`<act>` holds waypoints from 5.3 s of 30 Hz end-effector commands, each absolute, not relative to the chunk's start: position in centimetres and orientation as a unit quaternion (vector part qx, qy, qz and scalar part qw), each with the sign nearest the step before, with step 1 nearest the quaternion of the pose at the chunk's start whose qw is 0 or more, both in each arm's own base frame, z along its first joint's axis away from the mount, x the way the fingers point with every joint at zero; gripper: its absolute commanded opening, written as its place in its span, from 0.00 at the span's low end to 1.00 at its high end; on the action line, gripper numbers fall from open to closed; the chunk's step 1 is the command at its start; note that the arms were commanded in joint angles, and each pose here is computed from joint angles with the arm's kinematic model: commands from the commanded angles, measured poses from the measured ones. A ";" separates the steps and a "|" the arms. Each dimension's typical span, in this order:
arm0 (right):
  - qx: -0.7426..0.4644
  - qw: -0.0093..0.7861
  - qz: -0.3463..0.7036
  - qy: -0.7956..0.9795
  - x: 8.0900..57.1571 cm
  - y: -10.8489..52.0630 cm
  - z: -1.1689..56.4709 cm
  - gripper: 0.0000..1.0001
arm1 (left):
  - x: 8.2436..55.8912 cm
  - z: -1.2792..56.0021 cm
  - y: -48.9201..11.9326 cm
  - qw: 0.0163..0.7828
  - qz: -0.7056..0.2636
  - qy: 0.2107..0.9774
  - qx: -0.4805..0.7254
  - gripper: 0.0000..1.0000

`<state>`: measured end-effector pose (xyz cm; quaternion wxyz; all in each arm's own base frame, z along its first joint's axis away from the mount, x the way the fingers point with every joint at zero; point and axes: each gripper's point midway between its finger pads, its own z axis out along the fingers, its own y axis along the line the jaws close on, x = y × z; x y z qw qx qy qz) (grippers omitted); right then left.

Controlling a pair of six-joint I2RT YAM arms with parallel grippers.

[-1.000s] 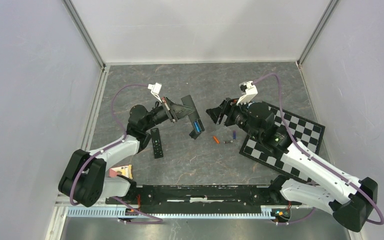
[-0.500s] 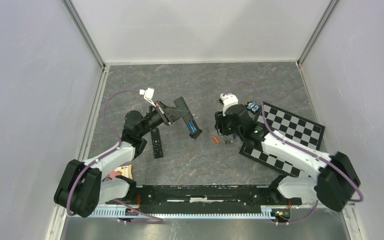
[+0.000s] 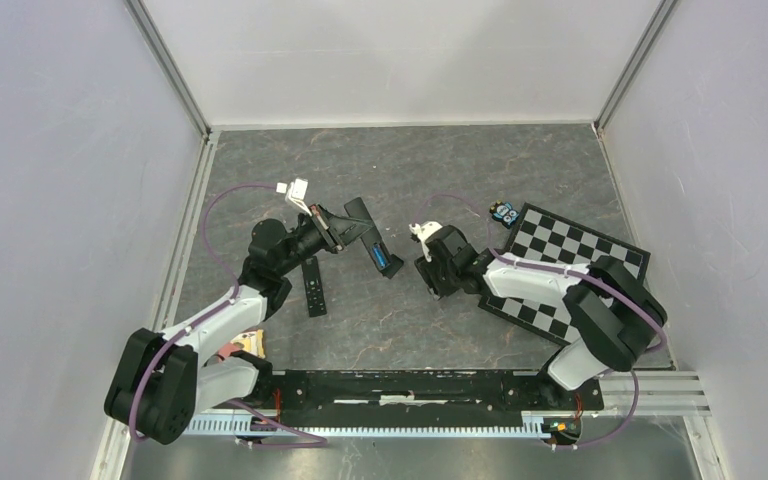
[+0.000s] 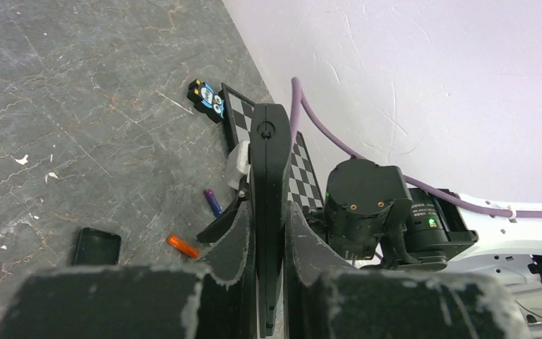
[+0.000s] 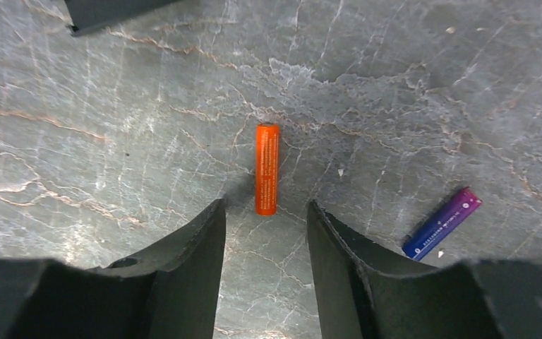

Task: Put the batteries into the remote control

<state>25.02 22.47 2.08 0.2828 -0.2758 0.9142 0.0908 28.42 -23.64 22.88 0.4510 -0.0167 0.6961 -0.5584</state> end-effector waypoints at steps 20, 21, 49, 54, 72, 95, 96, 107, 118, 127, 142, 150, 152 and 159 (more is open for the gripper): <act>-0.248 0.293 0.046 0.922 26.4 22.7 1.5 0.08 | 29.0 25.4 -22.9 0.496 -0.551 0.671 0.003 0.02; -0.249 0.301 0.050 0.919 26.6 22.8 1.8 0.08 | 29.0 25.4 -22.8 0.496 -0.550 0.672 0.001 0.02; -0.342 0.562 0.393 0.643 21.4 29.7 22.8 0.06 | 29.1 25.1 -23.2 0.484 -0.563 0.670 -0.005 0.02; -0.352 0.564 0.432 0.609 19.9 30.3 25.1 0.06 | 27.7 27.1 -24.2 0.488 -0.609 0.624 0.037 0.02; -0.251 0.495 0.384 0.738 23.0 31.7 25.3 0.07 | 29.1 26.4 -24.1 0.441 -0.624 0.643 -0.055 0.02; -0.266 0.477 0.331 0.770 24.0 32.6 23.2 0.10 | 28.9 25.8 -24.3 0.413 -0.637 0.646 -0.075 0.02; -0.266 0.476 0.331 0.770 24.0 32.6 23.1 0.11 | 28.9 25.7 -24.3 0.411 -0.638 0.647 -0.077 0.02; -0.272 0.451 0.312 0.791 24.1 32.8 21.5 0.21 | 29.4 25.1 -24.7 0.370 -0.649 0.656 -0.111 0.02; -0.261 0.447 0.297 0.803 24.4 32.3 21.5 0.32 | 29.4 24.6 -24.8 0.357 -0.653 0.656 -0.124 0.02; -0.227 0.475 0.345 0.777 24.5 33.2 25.6 0.63 | 29.3 24.7 -24.7 0.351 -0.655 0.656 -0.132 0.02; 0.019 0.523 0.497 0.693 23.2 29.0 29.7 0.98 | 29.0 26.1 -24.3 0.276 -0.697 0.624 -0.220 0.02; 0.074 0.497 0.561 0.657 22.2 28.5 29.8 0.98 | 28.9 27.7 -24.1 0.250 -0.721 0.599 -0.242 0.02; 0.078 0.489 0.568 0.657 22.2 28.8 29.7 0.98 | 28.9 27.8 -24.0 0.239 -0.728 0.590 -0.253 0.02; 0.097 0.482 0.617 0.614 22.0 29.1 31.3 0.94 | 28.8 29.1 -24.0 0.219 -0.749 0.567 -0.263 0.02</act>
